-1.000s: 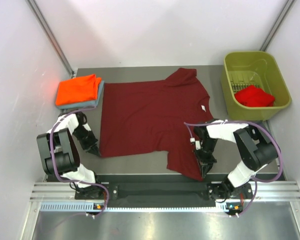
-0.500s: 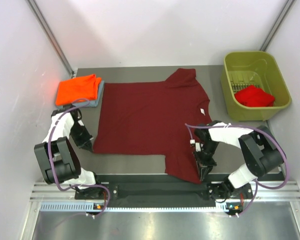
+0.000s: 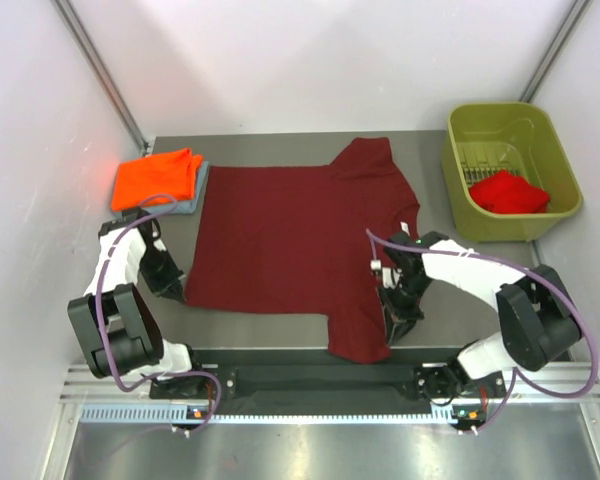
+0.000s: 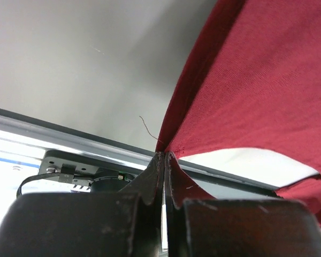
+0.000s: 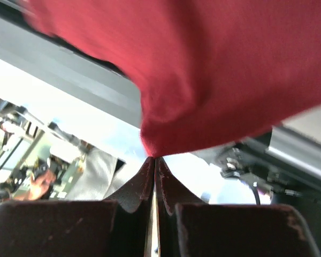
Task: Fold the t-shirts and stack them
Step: Fold the tshirt
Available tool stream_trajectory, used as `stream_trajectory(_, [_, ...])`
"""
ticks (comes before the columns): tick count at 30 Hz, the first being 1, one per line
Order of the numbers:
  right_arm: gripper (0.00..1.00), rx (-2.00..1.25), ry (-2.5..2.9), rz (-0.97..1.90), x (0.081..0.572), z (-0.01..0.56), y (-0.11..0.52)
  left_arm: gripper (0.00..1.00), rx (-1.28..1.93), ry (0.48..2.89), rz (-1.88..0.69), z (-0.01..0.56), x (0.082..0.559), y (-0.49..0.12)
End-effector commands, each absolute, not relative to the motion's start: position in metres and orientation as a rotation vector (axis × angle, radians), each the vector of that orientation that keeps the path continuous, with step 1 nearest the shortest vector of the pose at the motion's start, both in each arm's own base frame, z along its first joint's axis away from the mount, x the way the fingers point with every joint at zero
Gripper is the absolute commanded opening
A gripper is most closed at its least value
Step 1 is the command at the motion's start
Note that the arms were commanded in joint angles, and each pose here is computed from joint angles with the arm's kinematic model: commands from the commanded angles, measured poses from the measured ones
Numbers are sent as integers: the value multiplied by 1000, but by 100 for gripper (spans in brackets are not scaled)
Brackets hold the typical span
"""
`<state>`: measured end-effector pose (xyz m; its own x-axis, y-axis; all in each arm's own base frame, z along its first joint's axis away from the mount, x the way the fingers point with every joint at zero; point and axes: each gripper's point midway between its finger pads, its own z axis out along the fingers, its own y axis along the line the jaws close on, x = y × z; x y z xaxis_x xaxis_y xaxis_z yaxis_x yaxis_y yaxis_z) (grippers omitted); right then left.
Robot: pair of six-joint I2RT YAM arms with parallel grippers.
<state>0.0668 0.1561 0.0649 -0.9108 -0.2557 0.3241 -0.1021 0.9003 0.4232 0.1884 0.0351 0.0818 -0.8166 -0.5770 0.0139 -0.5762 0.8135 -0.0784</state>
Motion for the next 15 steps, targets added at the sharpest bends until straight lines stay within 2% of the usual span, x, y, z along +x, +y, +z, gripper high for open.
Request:
stream_trajectory(1, [0, 295, -2799, -670, 96, 84, 168, 0, -886, 2938, -162, 97, 193, 34])
stream_trajectory(5, [0, 231, -2857, -684, 116, 84, 161, 0, -863, 2916, -191, 101, 201, 33])
stream_trajectory(15, [0, 135, -3091, -679, 202, 99, 134, 0, -739, 2837, -298, 113, 270, 44])
